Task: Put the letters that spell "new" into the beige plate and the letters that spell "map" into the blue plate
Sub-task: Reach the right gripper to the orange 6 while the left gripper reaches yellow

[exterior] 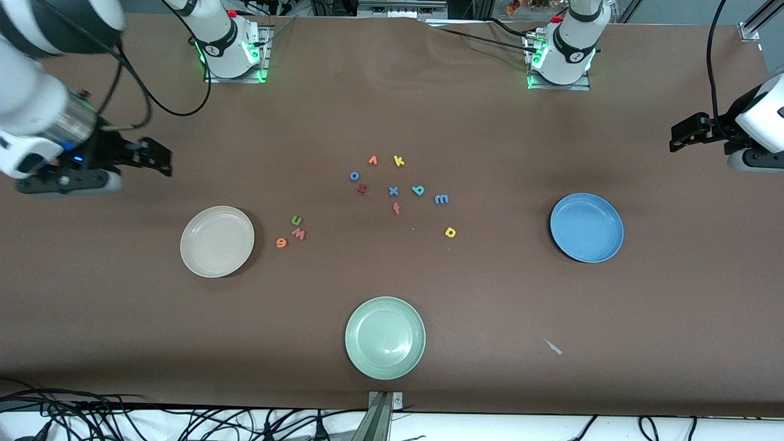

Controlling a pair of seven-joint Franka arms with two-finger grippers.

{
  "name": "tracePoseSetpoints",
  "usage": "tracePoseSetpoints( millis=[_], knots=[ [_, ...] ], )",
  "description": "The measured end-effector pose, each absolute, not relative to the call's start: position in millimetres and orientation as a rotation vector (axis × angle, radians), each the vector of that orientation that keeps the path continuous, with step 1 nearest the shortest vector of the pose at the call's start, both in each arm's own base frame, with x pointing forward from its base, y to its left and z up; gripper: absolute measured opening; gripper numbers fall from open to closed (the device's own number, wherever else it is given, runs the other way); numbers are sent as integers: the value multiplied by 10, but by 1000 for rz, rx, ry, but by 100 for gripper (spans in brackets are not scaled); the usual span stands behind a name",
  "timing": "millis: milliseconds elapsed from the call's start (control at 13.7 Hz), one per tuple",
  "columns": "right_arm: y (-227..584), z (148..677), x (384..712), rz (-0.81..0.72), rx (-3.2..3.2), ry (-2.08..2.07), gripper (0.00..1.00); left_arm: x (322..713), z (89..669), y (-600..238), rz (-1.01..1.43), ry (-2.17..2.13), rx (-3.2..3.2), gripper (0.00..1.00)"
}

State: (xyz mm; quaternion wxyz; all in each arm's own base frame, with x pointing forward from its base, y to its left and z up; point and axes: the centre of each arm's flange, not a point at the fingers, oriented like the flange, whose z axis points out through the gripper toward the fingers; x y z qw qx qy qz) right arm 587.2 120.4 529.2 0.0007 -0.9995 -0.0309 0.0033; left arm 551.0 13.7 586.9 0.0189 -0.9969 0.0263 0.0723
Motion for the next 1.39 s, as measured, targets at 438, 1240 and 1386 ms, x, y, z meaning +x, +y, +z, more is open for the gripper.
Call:
tracePoseSetpoints(
  millis=[438, 1240, 1386],
  knots=[
    [2080, 3842, 6220, -47, -3154, 66, 100, 5848, 5239, -641, 280, 206, -3093, 100],
    [2233, 2640, 6047, 26, -3124, 194, 100, 6062, 3104, -2951, 243, 134, -3182, 100],
    [2309, 2518, 5965, 10, -3123, 188, 100, 6019, 2786, -3172, 225, 102, -3190, 100]
  ],
)
